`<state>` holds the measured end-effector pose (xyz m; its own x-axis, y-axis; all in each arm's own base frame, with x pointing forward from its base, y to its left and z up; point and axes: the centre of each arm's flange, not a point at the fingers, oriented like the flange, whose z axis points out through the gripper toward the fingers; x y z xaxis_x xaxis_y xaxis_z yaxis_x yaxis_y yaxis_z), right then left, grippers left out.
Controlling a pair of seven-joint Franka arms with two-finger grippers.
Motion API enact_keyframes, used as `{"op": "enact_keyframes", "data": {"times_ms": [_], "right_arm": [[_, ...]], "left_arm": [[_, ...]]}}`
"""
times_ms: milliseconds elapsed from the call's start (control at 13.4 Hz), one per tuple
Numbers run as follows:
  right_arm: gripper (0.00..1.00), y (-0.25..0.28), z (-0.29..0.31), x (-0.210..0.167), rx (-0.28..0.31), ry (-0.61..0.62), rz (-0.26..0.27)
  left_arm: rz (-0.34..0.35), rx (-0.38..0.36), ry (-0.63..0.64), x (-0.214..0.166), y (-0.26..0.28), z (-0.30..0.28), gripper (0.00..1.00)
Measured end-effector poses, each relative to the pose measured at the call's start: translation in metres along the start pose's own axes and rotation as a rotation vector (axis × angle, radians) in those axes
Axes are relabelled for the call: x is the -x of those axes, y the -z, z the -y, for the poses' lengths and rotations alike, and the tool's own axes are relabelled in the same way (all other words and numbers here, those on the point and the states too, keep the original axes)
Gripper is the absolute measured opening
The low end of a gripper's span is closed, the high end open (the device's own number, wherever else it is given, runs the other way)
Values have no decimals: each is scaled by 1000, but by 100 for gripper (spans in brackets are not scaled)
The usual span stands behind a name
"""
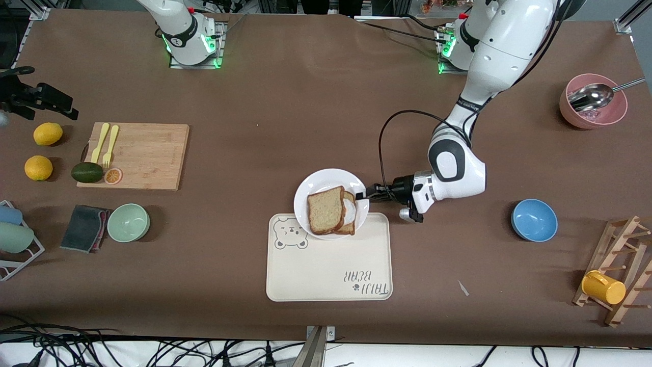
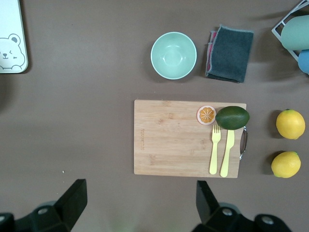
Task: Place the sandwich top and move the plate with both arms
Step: 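Slide the plate with the left gripper onto the bear tray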
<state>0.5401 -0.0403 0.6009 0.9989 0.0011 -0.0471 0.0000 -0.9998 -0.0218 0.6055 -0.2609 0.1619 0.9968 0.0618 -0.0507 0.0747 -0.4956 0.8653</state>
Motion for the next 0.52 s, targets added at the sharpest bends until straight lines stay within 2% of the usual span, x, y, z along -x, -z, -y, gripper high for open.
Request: {"op": "enact_keyframes", "data": {"times_ms": [522], "right_arm": [[100,0,0,0,0,0,0]], "left_arm": [[-42,-12,94,-50,6,18,5]]}}
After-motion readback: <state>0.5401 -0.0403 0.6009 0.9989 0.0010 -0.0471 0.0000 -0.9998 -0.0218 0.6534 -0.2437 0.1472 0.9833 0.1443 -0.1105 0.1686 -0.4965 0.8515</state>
